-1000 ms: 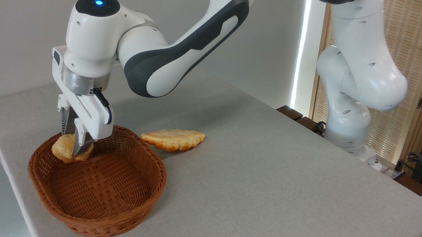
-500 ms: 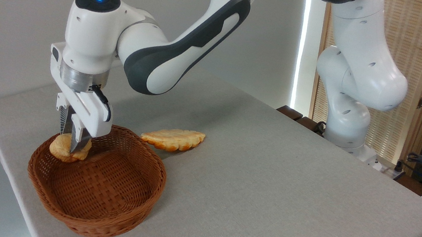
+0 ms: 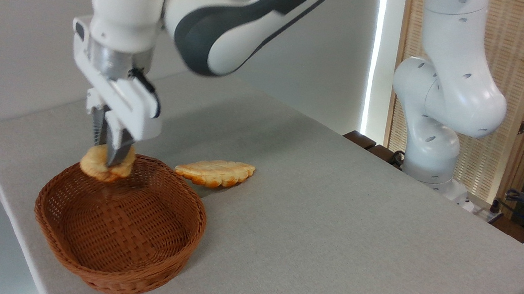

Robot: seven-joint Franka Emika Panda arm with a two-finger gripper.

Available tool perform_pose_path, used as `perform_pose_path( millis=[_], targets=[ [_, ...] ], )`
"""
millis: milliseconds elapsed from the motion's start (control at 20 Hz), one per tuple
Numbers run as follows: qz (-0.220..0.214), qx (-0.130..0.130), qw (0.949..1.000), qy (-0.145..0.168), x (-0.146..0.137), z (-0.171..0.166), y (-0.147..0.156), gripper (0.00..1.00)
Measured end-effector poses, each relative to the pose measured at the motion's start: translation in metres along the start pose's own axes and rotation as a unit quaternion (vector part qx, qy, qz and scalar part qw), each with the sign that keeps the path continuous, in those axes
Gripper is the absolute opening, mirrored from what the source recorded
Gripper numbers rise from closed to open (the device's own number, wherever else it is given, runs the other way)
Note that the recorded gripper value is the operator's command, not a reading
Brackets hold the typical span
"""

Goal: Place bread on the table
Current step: 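Lift the bread roll out of the basket and carry it past the pastry, then lower the roll onto the table and open the gripper to release it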

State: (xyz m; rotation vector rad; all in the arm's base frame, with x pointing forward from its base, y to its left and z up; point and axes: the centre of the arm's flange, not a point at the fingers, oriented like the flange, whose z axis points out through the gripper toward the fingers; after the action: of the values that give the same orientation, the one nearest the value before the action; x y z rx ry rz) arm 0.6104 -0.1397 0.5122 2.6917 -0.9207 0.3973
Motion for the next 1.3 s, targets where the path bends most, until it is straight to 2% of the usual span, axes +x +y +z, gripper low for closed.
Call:
perform_pose_path(
  millis=[50, 200, 350, 450, 500, 600, 650, 750, 1300],
  targets=[
    [-0.001, 0.004, 1.0000, -0.008, -0.006, -0.013, -0.003, 0.30],
    [-0.007, 0.006, 0.9993, -0.036, -0.028, -0.046, -0.014, 0.40],
    [0.010, 0.026, 0.9953, -0.093, -0.045, -0.053, -0.012, 0.41],
    [0.015, 0.025, 0.9929, -0.115, -0.055, -0.049, -0.007, 0.44],
    [0.021, 0.024, 0.9916, -0.125, -0.061, -0.047, -0.005, 0.49],
    [0.048, 0.020, 0.9871, -0.151, -0.075, -0.042, 0.001, 0.74],
    [0.053, 0.018, 0.9855, -0.160, -0.080, -0.040, 0.003, 0.92],
    [0.059, 0.010, 0.9830, -0.174, -0.090, -0.035, 0.009, 1.00],
    [0.062, 0.004, 0.9811, -0.184, -0.097, -0.030, 0.015, 1.00]
  ],
)
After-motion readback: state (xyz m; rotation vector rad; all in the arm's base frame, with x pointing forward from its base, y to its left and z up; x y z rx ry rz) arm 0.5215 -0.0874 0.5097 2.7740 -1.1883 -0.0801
